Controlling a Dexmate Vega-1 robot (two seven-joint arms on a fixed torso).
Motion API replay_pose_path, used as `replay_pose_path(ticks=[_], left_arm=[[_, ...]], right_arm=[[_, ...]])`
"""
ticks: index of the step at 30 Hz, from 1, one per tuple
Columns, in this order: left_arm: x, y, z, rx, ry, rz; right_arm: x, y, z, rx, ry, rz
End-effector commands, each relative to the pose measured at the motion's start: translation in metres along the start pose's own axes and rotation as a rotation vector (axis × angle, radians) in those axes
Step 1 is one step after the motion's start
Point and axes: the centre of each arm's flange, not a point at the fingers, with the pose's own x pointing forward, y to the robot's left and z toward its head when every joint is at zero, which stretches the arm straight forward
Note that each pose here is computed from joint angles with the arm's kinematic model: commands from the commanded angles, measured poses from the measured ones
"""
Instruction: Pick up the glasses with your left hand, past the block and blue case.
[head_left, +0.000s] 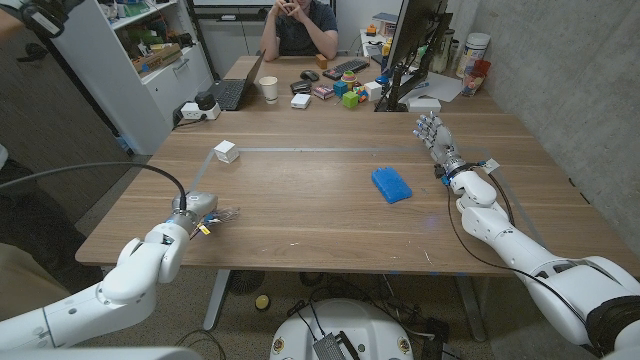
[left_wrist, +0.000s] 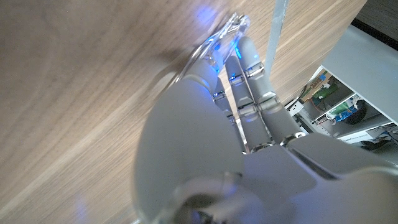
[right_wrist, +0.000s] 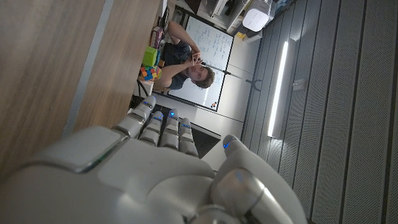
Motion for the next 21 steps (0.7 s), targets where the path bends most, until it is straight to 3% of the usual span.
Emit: replay_pose_path(ticks=[1,21], left_arm=[[-0.003,-0.001,-0.009,-0.133,-0.012,0.038],[-0.012,0.017,-0.022,-0.471,-0.163,0.062]], right_arm=[[-0.003,0.002,0.001,-0.015,0.007,-0.003],[-0.006,-0.001,-0.002,-0.017,0.021,-0.017]])
